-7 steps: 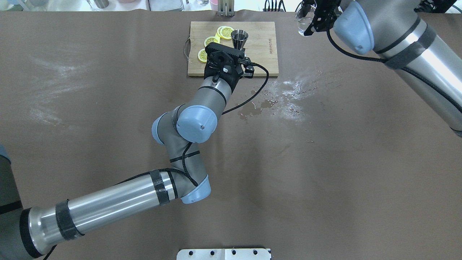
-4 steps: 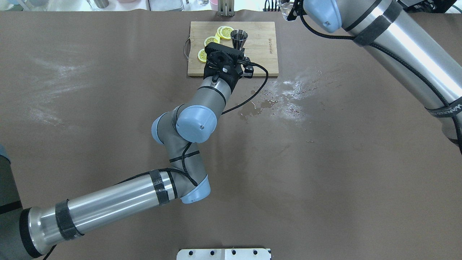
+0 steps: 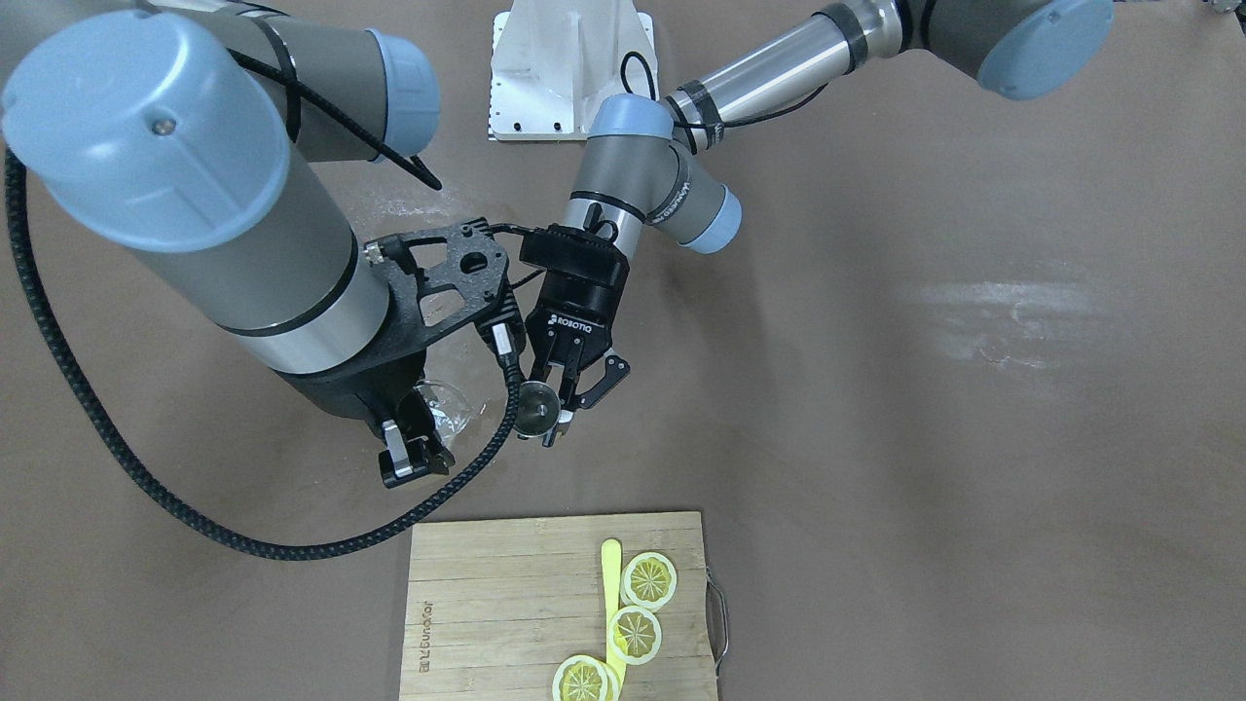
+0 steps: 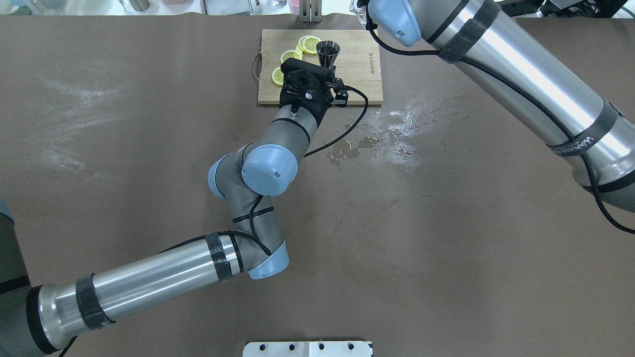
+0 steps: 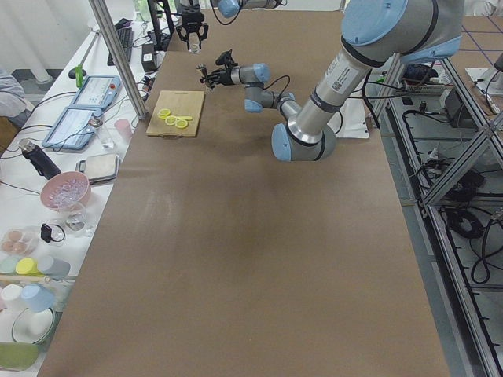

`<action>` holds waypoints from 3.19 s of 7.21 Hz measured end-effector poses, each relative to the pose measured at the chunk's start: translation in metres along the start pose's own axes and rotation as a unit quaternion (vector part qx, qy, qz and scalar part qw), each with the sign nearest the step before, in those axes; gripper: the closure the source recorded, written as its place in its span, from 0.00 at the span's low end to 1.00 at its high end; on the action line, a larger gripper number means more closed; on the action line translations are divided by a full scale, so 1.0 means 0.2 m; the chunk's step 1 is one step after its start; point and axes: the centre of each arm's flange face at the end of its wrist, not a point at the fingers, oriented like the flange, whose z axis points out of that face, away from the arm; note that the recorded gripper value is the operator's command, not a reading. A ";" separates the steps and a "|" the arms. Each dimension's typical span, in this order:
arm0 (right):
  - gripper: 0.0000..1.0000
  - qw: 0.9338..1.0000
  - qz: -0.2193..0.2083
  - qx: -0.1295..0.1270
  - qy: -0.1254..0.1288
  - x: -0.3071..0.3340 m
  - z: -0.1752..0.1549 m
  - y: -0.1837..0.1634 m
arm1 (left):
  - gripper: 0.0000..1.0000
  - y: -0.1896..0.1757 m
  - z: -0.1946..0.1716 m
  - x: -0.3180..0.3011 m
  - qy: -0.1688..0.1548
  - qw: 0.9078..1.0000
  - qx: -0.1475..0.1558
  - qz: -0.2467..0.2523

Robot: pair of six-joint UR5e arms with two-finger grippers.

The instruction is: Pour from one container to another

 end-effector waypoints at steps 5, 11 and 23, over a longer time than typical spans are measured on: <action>1.00 0.998 -0.006 -0.049 -0.026 0.05 0.05 -0.15 | 1.00 0.01 0.00 -0.01 -0.001 1.000 -0.001 0.001; 1.00 0.989 -0.036 -0.132 -0.051 0.00 0.12 -0.34 | 1.00 0.01 0.00 -0.01 -0.001 1.000 -0.001 0.001; 1.00 0.953 -0.114 -0.261 -0.100 0.02 0.29 -0.61 | 1.00 0.01 0.00 -0.01 -0.001 1.000 -0.001 0.001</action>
